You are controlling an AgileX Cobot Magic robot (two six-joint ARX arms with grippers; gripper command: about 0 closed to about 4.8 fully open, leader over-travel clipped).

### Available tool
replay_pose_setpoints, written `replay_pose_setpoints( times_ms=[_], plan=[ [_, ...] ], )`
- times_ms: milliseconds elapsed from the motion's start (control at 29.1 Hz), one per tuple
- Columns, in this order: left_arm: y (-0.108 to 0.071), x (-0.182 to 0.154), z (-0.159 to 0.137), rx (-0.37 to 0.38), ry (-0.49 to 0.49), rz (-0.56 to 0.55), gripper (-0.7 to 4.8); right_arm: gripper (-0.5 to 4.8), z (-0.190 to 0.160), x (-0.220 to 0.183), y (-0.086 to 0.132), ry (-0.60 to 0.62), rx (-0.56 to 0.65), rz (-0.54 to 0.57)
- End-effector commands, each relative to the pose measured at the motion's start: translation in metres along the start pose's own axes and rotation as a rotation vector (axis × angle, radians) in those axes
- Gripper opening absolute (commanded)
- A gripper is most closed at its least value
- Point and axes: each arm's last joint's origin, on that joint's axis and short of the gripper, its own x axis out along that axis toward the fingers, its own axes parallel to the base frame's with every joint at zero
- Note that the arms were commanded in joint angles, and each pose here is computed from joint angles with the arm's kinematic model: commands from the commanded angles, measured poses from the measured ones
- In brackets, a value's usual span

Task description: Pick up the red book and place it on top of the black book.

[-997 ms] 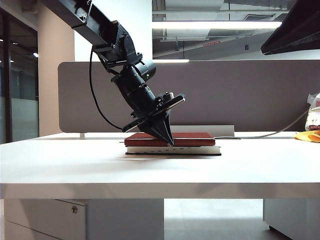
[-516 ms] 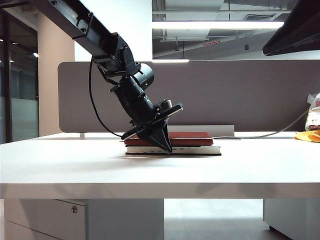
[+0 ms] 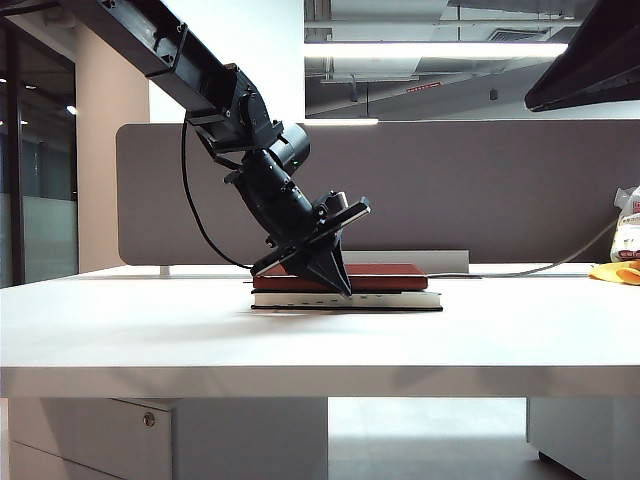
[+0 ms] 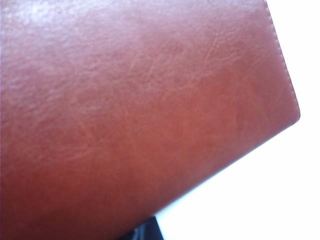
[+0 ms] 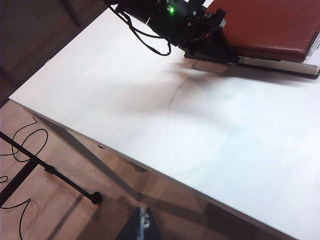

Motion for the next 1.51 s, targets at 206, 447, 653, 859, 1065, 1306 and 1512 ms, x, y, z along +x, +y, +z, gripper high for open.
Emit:
replay_pose_setpoints(
  times_ms=[206,447,653,859,1065,1306,1512],
  plan=[
    [0.001,-0.004,0.007,0.021,-0.054,0.028,-0.06,-0.02,0.003,-0.001,0.001,-0.014,-0.006,0.004],
    [0.004,-0.005,0.007,0.015,-0.051,0.025,-0.06,-0.02,0.003,-0.001,0.001,-0.014,-0.006,0.004],
    [-0.001,-0.007,0.004,-0.003,-0.004,-0.072,0.38,-0.02,0.003,-0.001,0.001,-0.014,-0.006,0.004],
    [-0.011,-0.027,0.011,0.018,-0.03,-0.056,0.89,-0.02,0.003,-0.001,0.001,-0.014,-0.006,0.002],
    [-0.032,-0.076,0.024,0.125,-0.109,0.042,0.89,-0.02,0.003,-0.001,-0.002,-0.042,-0.009,-0.087],
    [-0.05,-0.125,0.027,0.197,-0.143,0.173,0.89,-0.02,0.005,-0.008,-0.004,-0.105,-0.044,-0.233],
    [-0.051,-0.179,0.028,0.172,-0.191,0.208,0.8,-0.02,0.009,-0.034,-0.001,-0.248,-0.063,-0.33]
  ],
)
